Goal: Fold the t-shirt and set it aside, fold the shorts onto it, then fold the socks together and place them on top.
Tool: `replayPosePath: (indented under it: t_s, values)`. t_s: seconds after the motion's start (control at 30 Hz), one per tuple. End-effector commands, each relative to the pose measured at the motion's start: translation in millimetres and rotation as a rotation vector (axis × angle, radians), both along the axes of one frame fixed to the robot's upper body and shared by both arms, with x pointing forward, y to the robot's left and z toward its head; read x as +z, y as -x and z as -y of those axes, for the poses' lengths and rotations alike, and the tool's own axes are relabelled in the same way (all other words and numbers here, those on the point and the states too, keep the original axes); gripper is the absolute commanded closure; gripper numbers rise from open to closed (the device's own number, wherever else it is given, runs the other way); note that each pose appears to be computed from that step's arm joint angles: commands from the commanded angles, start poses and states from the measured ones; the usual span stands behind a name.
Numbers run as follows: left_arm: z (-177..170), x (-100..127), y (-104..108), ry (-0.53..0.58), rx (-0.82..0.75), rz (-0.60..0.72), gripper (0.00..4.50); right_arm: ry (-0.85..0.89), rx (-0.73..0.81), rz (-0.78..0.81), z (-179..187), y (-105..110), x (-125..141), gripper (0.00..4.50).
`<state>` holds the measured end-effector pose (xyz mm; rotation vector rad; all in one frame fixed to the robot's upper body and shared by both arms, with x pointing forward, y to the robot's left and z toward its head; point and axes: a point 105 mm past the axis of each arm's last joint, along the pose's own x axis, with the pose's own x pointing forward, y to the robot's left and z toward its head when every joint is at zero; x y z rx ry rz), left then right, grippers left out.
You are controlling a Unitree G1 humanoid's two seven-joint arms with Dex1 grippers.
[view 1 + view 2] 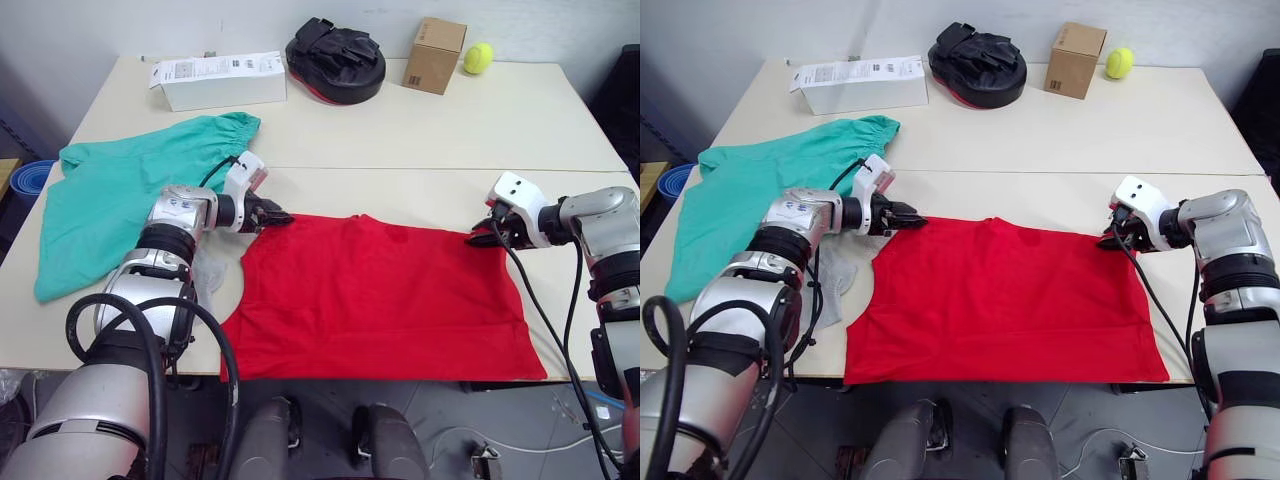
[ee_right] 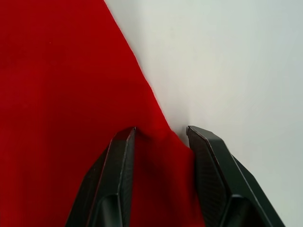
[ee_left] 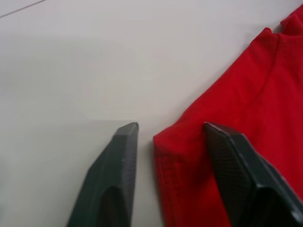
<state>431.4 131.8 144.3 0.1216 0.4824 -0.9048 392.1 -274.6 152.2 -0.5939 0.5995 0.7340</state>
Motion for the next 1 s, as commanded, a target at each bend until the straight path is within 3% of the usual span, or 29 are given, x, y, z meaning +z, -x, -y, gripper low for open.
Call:
replayPosePath:
  t_s: [0.03, 0.13, 0.27, 0.4, 0.57, 0.7, 1.0]
  values:
    - [0.9, -14.8, 7.8, -0.024, -0.032, -0.072, 3.51, -0.007, 0.015, 0.044, -0.8, -1.0, 8.2, 2.79]
    - [-1.4, -15.0, 8.9, -0.012, -0.03, -0.081, 4.5, 0.0, 0.033, 0.065, -1.6, -1.3, 9.9, 3.17]
    - [-5.1, -7.9, 8.0, 0.021, -0.022, -0.069, 4.5, 0.022, 0.071, 0.102, -2.0, -0.5, 13.3, 4.42]
    - [-9.7, 15.3, 2.1, 0.073, -0.021, 0.047, 4.5, 0.013, 0.107, 0.197, -3.8, -1.5, 26.7, 4.47]
    - [-7.4, 36.6, 9.4, -0.022, -0.183, 0.318, 4.5, 0.03, 0.182, 0.324, -3.1, 5.6, 37.4, 4.47]
    - [-10.4, 43.2, 16.6, -0.032, -0.204, 0.422, 4.5, 0.042, 0.227, 0.386, 0.7, 16.4, 41.1, 4.47]
    - [-19.4, 37.5, 56.0, -0.147, -0.293, 0.623, 4.5, 0.039, 0.41, 0.493, 4.0, 62.2, 37.7, 4.47]
